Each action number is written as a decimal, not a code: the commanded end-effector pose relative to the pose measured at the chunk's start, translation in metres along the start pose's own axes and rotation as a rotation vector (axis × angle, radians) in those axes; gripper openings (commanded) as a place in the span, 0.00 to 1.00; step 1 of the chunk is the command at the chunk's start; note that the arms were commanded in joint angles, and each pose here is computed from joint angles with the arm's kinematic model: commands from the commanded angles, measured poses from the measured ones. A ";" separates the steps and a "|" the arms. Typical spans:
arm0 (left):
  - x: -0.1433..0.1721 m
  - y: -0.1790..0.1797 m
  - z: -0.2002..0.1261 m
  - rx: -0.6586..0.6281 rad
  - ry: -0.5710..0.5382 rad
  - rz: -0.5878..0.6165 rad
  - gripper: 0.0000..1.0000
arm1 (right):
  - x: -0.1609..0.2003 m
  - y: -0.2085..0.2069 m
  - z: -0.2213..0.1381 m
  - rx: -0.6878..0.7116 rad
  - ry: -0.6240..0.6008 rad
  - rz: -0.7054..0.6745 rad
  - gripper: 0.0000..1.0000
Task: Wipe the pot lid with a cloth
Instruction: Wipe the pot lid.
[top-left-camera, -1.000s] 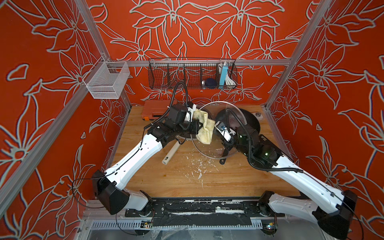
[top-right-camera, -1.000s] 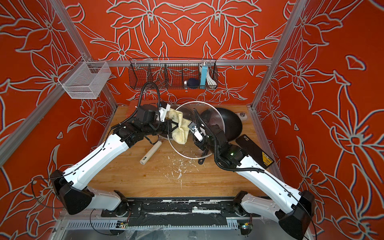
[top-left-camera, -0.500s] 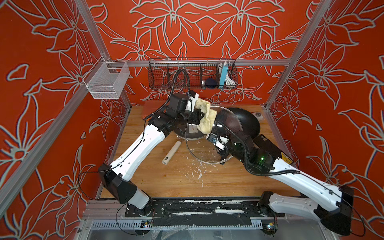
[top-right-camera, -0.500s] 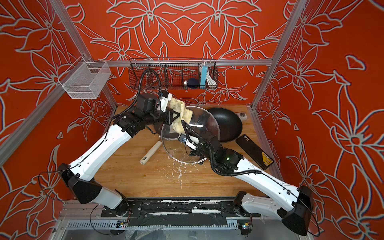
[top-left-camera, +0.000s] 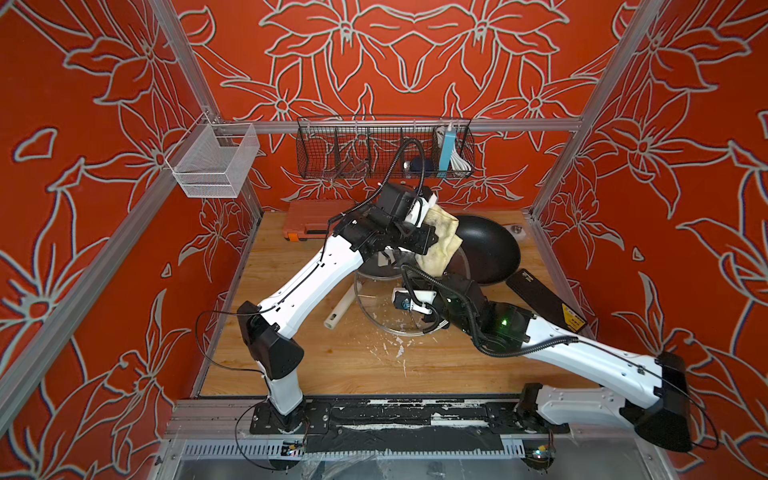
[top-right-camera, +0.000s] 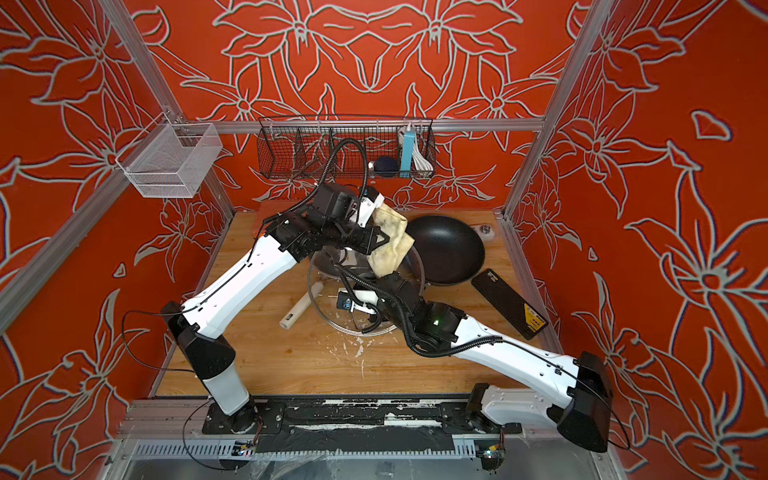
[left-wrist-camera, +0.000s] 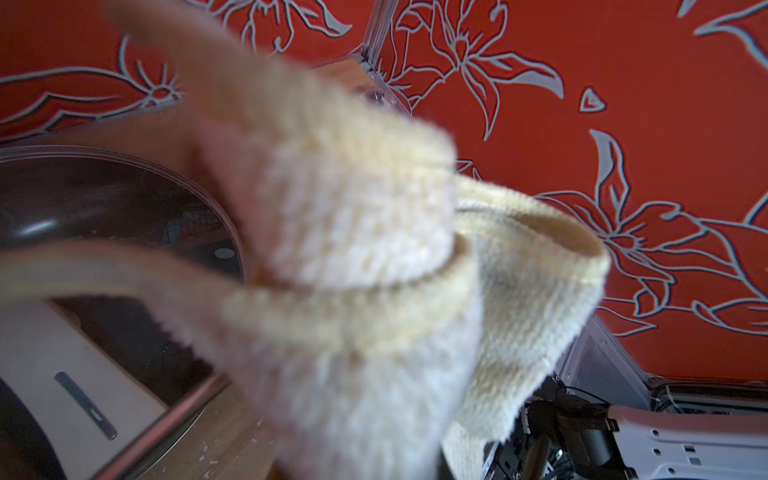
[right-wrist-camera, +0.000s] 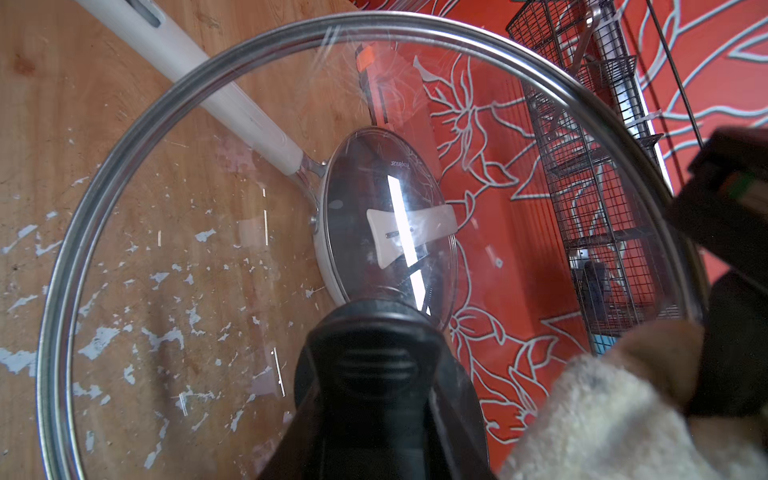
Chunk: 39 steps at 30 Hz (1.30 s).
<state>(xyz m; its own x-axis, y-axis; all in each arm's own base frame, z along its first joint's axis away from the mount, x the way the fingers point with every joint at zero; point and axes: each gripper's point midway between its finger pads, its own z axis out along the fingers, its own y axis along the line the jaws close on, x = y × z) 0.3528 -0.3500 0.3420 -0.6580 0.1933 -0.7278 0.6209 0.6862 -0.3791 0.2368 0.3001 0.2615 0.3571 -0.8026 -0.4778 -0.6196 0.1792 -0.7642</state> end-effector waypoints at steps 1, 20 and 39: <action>0.011 0.001 0.007 -0.018 0.064 0.009 0.00 | -0.042 -0.072 -0.028 0.250 -0.144 0.053 0.00; -0.016 0.045 -0.074 -0.177 -0.188 -0.069 0.00 | -0.010 -0.108 -0.051 0.342 -0.175 0.348 0.00; 0.036 0.034 -0.093 -0.162 -0.173 0.058 0.00 | 0.003 -0.159 -0.078 0.389 -0.285 0.716 0.00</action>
<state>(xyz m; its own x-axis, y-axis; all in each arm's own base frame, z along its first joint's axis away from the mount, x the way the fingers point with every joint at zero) 0.3158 -0.2463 0.3479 -0.5903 0.1050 -0.8004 0.5181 0.8096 -0.2759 0.2868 0.2290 0.3162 0.0015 -0.5006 -0.8657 -0.5614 0.7160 -0.4150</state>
